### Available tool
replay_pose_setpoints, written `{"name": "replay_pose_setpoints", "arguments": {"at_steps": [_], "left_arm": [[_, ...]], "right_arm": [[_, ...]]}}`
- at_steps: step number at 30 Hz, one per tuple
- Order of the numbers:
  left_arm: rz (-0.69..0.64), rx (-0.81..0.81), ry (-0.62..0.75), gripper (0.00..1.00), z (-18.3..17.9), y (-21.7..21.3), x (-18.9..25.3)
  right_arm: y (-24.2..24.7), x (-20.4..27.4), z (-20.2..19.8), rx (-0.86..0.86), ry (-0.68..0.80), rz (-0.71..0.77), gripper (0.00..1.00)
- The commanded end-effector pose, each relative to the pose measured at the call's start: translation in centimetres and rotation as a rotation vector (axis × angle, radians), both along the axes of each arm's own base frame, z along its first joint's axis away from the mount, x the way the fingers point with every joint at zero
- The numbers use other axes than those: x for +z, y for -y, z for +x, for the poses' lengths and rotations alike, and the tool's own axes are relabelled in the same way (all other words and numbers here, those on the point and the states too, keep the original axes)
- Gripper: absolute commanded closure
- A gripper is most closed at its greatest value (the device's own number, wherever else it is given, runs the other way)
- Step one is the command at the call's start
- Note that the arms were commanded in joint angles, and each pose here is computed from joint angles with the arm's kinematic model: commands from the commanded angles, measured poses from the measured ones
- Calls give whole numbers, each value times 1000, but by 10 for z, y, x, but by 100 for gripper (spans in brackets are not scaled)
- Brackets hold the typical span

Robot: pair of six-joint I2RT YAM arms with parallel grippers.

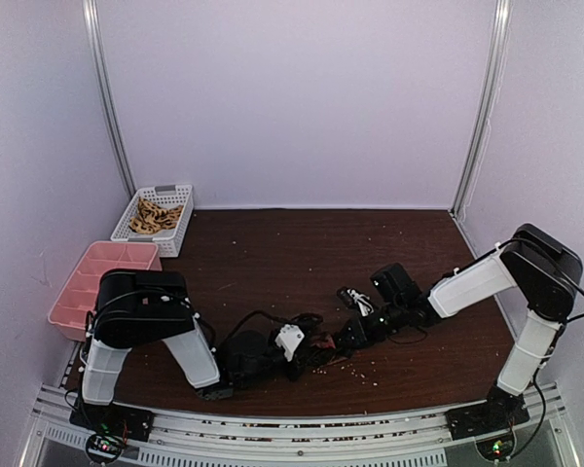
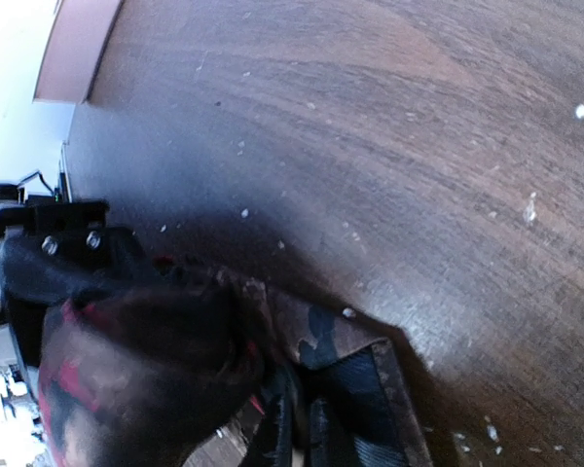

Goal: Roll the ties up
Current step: Roll the tie at the center of the board.

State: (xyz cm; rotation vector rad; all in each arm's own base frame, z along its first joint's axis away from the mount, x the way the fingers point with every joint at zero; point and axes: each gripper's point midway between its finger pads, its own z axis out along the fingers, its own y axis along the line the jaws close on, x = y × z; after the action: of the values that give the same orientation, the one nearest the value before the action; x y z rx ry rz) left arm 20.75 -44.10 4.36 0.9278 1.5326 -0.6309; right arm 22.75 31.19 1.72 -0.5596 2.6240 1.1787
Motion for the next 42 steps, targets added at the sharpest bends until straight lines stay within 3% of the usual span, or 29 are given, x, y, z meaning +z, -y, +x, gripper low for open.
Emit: {"name": "replay_pose_setpoints", "arguments": {"at_steps": [1, 5, 8, 13, 23, 37, 42], "left_arm": [[224, 32, -42, 93, -1, -31, -55], [243, 22, -58, 93, -3, -30, -60], [250, 17, -59, 93, -4, -28, -61], [246, 25, -61, 92, -3, -28, -59], [256, 57, -94, 90, 0, -29, -55], [264, 31, -162, 86, -5, -22, -49], [225, -92, -157, 83, -23, -14, -40]], "right_arm": [[49, -28, -8, -120, -94, -189, 84], [42, 12, 0, -138, -46, -93, 66], [37, 35, 3, -142, -35, -32, 59], [19, 53, -7, -122, -89, 87, 59], [-4, 47, -40, -36, -113, 120, 52], [-5, 10, -35, -52, -103, 29, 66], [-1, 3, -30, -77, -85, -8, 73]]}}
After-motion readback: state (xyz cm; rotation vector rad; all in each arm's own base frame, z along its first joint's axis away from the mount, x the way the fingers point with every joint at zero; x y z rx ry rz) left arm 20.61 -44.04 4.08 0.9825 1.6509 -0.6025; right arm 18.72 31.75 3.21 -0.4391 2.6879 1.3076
